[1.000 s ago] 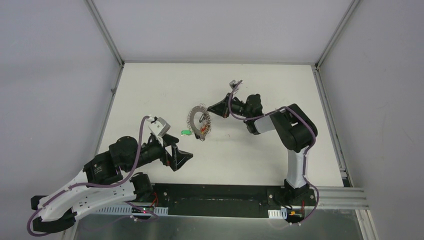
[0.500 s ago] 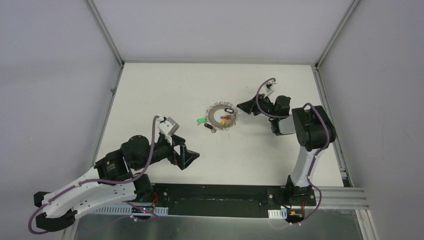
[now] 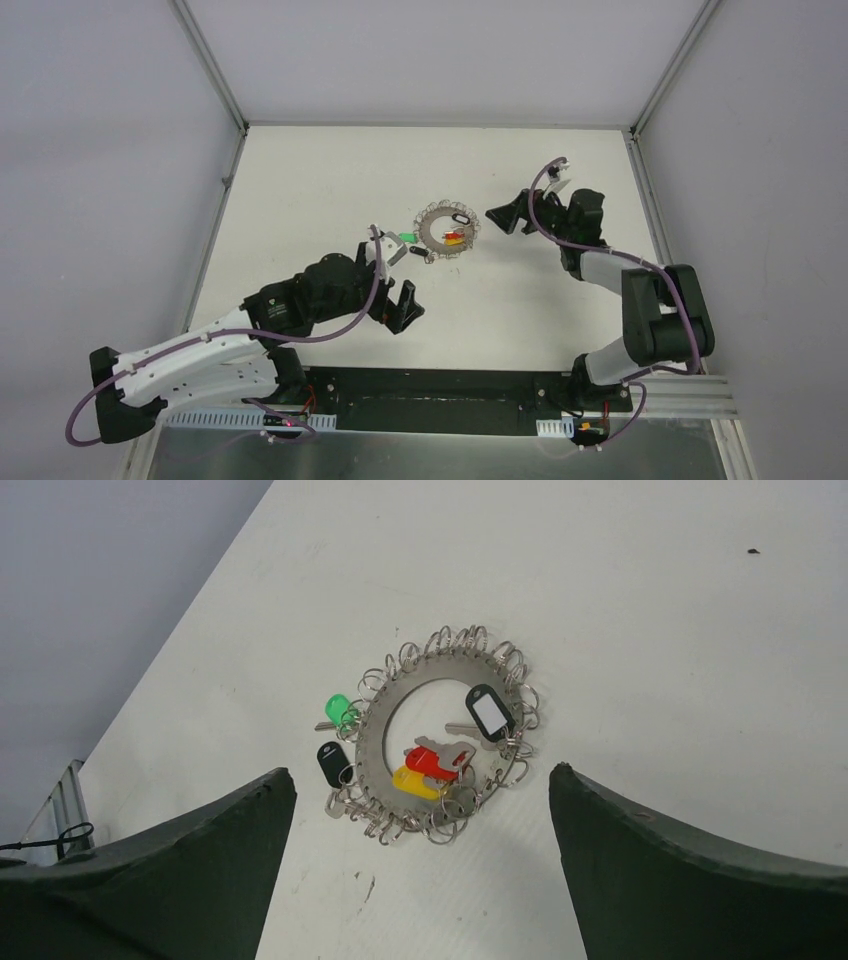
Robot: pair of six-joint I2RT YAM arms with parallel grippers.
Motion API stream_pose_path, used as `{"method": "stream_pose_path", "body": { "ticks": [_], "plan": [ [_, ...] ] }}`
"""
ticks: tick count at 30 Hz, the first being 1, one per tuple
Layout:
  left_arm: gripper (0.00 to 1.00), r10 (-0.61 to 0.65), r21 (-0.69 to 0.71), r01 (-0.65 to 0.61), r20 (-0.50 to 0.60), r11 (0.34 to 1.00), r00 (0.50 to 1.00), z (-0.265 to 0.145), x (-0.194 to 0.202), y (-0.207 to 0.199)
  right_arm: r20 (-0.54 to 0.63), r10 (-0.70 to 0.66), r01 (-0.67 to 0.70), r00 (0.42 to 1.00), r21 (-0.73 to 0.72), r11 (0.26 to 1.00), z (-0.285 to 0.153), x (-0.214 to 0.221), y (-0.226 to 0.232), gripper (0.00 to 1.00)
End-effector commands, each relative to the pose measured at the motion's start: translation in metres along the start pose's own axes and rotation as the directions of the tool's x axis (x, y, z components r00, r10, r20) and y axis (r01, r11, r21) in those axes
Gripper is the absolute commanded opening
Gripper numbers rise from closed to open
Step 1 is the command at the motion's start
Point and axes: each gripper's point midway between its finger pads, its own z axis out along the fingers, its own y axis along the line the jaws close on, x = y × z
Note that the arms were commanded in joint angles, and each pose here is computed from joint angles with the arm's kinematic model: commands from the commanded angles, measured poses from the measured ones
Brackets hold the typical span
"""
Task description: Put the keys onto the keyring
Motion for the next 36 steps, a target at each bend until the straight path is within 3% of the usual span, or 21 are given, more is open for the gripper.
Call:
{"method": "stream_pose_path", "body": {
  "ticks": [1,8,10,14,19,28,36],
  "plan": [
    [0.99,0.050,-0.045,-0.048,0.051,0.998,0.997,0.013,-0.027,0.003,0.004,-0.071,0.070,0.997,0.082,0.994,-0.021,-0.004,0.001,1.00],
    [0.99,0.001,-0.219,-0.009,-0.035,0.976,0.999,0.034,-0.006,0.062,0.018,-0.100,0.093,0.995,0.222,0.971,-0.056,-0.008,0.004,1.00],
    [0.99,-0.021,-0.287,0.008,-0.040,0.958,0.999,0.034,0.001,0.085,0.038,-0.109,0.092,0.993,0.319,0.943,-0.069,-0.008,-0.007,1.00],
    [0.99,-0.104,-0.487,0.083,-0.016,0.869,0.994,0.016,0.022,0.148,0.073,-0.138,0.092,0.988,0.445,0.891,-0.091,-0.006,-0.023,1.00],
    [0.99,-0.181,-0.643,0.204,0.102,0.738,0.978,-0.025,0.025,0.214,0.036,-0.180,0.133,0.983,0.539,0.832,-0.111,0.003,-0.036,1.00],
    [0.99,-0.056,-0.784,0.184,0.188,0.593,0.981,-0.073,0.027,0.272,-0.029,-0.291,0.232,0.956,0.682,0.693,-0.136,0.017,-0.072,1.00],
    [0.99,0.181,-0.803,0.117,0.269,0.585,0.946,-0.069,0.023,0.291,0.012,-0.317,0.211,0.948,0.723,0.658,-0.135,0.022,-0.091,1.00]
  ]
}}
